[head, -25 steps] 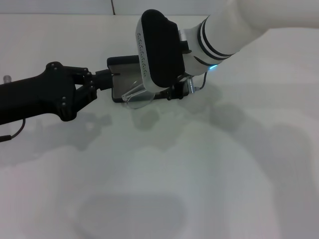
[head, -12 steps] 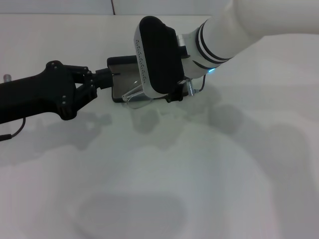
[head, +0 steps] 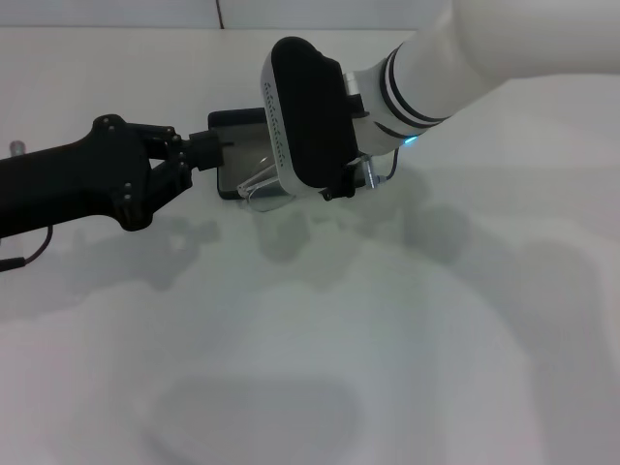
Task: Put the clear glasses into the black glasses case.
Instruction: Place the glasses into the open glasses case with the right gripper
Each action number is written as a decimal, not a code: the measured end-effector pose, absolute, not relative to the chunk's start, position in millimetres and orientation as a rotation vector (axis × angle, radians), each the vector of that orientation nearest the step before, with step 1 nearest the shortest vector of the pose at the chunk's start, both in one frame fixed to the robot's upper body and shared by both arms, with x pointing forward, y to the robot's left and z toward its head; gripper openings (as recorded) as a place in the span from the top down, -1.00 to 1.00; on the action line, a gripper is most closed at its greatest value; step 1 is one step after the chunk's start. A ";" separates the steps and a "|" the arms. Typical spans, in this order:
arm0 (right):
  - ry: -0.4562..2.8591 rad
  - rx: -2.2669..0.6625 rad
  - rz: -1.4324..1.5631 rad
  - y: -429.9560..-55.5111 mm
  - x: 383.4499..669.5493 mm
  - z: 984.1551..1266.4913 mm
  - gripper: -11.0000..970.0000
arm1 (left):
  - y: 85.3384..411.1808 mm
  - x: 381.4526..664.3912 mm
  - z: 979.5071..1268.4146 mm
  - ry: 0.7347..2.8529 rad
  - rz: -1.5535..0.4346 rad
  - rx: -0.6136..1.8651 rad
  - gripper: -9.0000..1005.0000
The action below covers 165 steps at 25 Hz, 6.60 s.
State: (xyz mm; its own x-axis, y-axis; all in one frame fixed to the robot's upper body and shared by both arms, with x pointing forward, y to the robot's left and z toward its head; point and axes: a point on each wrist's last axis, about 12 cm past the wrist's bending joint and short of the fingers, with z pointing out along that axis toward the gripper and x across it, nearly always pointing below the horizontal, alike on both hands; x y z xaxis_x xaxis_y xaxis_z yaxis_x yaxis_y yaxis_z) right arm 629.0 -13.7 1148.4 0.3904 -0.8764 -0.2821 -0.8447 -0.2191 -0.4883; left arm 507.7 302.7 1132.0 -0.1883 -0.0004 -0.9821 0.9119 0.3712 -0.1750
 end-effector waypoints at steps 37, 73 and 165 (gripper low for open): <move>1.439 -2.065 -0.102 -15.9 628.3 1136.8 0.86 | 299.0 510.2 1133.0 1.522 -1.048 0.850 0.76; 1.663 -1.881 0.064 -12.9 636.8 1161.8 0.85 | 300.2 510.8 1137.3 1.516 -1.045 0.847 0.75; 1.879 -1.638 0.166 -23.0 644.2 1158.4 0.73 | 308.7 508.2 1149.4 1.539 -0.983 0.862 0.71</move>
